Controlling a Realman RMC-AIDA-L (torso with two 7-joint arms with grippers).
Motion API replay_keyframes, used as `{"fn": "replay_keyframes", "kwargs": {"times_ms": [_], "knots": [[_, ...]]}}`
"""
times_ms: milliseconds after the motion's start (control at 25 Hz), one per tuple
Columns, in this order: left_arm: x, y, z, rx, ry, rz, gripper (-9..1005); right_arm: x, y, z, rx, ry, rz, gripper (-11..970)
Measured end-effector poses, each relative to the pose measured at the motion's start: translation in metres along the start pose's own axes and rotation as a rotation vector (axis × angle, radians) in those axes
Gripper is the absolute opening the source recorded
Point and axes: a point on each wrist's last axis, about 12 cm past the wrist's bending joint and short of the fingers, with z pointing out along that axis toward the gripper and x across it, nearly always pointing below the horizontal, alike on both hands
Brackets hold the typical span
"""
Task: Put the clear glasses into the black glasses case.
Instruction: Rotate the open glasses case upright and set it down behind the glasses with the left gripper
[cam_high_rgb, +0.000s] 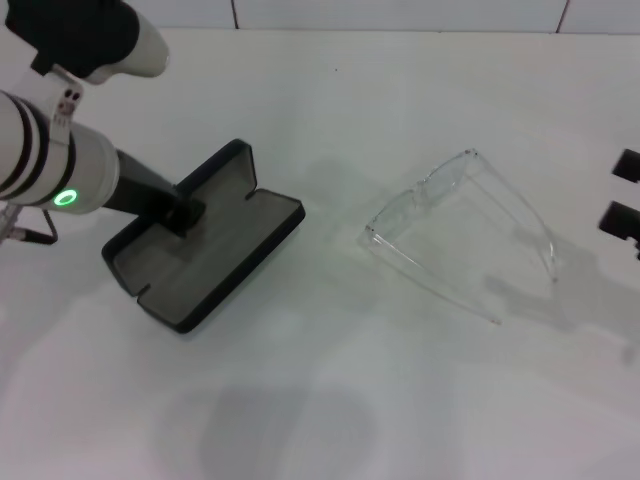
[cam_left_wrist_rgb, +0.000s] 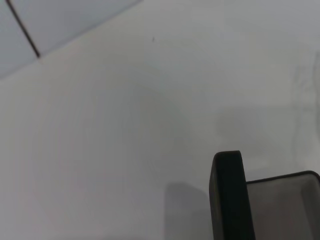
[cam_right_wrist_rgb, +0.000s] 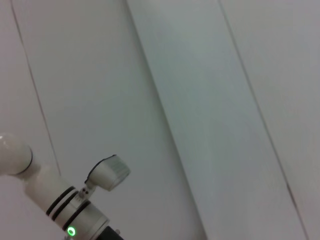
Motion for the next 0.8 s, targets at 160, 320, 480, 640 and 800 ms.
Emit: {"fn": "replay_keyframes", "kwargs": {"times_ms": [160, 320, 480, 640, 800], "knots": [[-0.014, -0.006, -0.007, -0.018, -0.058, 0.131, 187, -0.001, 0.008, -0.018, 0.011, -0.037, -0.01, 875], [-0.031, -0.016, -0.003, -0.069, -0.125, 0.333, 186, -0.001, 0.019, -0.038, 0.0, -0.051, -0.029, 875], [-0.042, -0.025, 0.009, -0.16, -0.183, 0.553, 185, 0.003, 0.031, -0.057, 0.006, -0.057, -0.035, 875], [-0.045, -0.034, 0.024, -0.198, -0.226, 0.721, 185, 0.006, 0.039, -0.069, 0.044, -0.073, -0.037, 875], [-0.041, -0.038, 0.043, -0.193, -0.21, 0.831, 184, 0.009, 0.042, -0.071, 0.051, -0.083, -0.035, 875]]}}
